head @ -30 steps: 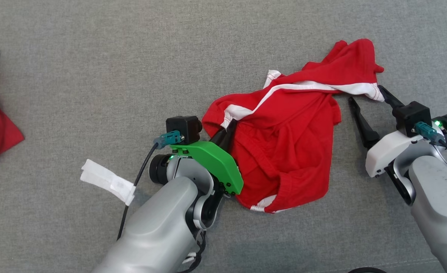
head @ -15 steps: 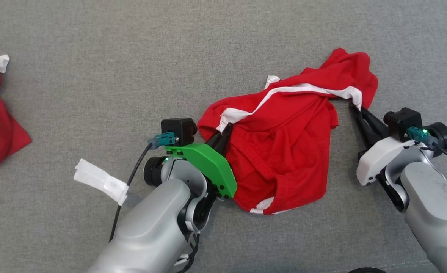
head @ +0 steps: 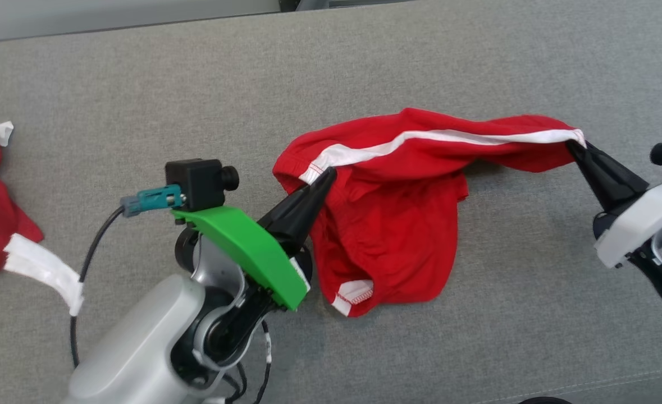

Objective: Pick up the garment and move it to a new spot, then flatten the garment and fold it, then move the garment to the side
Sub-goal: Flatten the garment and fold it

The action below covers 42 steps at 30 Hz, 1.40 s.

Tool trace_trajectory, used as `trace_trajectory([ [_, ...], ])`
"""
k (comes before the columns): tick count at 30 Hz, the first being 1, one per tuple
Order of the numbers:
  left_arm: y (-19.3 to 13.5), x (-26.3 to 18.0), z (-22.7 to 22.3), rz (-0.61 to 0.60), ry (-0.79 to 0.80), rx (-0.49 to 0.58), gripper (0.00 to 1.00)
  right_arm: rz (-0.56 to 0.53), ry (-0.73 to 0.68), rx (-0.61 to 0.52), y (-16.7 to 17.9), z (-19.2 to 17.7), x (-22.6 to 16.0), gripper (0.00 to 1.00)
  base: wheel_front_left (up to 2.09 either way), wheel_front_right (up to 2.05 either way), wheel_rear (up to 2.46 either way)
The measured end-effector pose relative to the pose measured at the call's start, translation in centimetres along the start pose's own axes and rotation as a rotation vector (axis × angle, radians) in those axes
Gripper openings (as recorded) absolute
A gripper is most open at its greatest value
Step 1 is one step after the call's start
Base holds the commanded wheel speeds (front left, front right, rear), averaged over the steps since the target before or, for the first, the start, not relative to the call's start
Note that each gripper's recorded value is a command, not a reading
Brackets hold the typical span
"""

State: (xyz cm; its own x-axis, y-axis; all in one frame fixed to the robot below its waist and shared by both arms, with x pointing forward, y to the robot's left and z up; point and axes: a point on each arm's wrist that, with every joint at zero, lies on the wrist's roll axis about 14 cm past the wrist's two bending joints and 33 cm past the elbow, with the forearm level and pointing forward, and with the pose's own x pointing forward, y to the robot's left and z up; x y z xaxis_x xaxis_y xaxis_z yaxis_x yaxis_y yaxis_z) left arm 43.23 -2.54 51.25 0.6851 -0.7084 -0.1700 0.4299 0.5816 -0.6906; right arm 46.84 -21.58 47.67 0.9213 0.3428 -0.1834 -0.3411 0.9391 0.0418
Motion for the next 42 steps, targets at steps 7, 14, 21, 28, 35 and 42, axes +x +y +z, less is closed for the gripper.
trace_trajectory([
  [7, -7.1, -4.6, 1.1, -0.167, 0.025, -0.033, 0.00, 0.043, 0.001, 0.138, 0.4, 4.1, -5.2, 0.00, 0.00, 0.00, 0.00],
  [14, -12.9, -9.2, 0.6, -0.293, 0.068, -0.033, 0.00, 0.047, -0.084, 0.260, 0.0, 8.9, -11.3, 0.00, 0.00, 0.00, 0.00],
  [21, -14.0, -10.8, 0.0, -0.300, 0.063, -0.047, 0.00, -0.001, -0.189, 0.308, -1.6, 12.5, -14.8, 0.00, 0.00, 0.00, 0.00],
  [28, -13.4, -10.8, 0.0, -0.278, 0.037, -0.049, 0.00, -0.002, -0.183, 0.330, -1.5, 12.5, -15.7, 0.00, 0.00, 0.00, 0.00],
  [35, -11.1, -9.8, -0.1, -0.223, 0.040, -0.053, 0.00, 0.032, -0.178, 0.351, -0.5, 12.6, -15.2, 0.00, 0.00, 0.00, 0.00],
  [42, -5.8, -4.5, 4.0, -0.168, 0.111, 0.010, 0.00, 0.083, -0.158, 0.322, -0.7, 13.3, -10.7, 0.00, 0.00, 0.00, 0.00],
])
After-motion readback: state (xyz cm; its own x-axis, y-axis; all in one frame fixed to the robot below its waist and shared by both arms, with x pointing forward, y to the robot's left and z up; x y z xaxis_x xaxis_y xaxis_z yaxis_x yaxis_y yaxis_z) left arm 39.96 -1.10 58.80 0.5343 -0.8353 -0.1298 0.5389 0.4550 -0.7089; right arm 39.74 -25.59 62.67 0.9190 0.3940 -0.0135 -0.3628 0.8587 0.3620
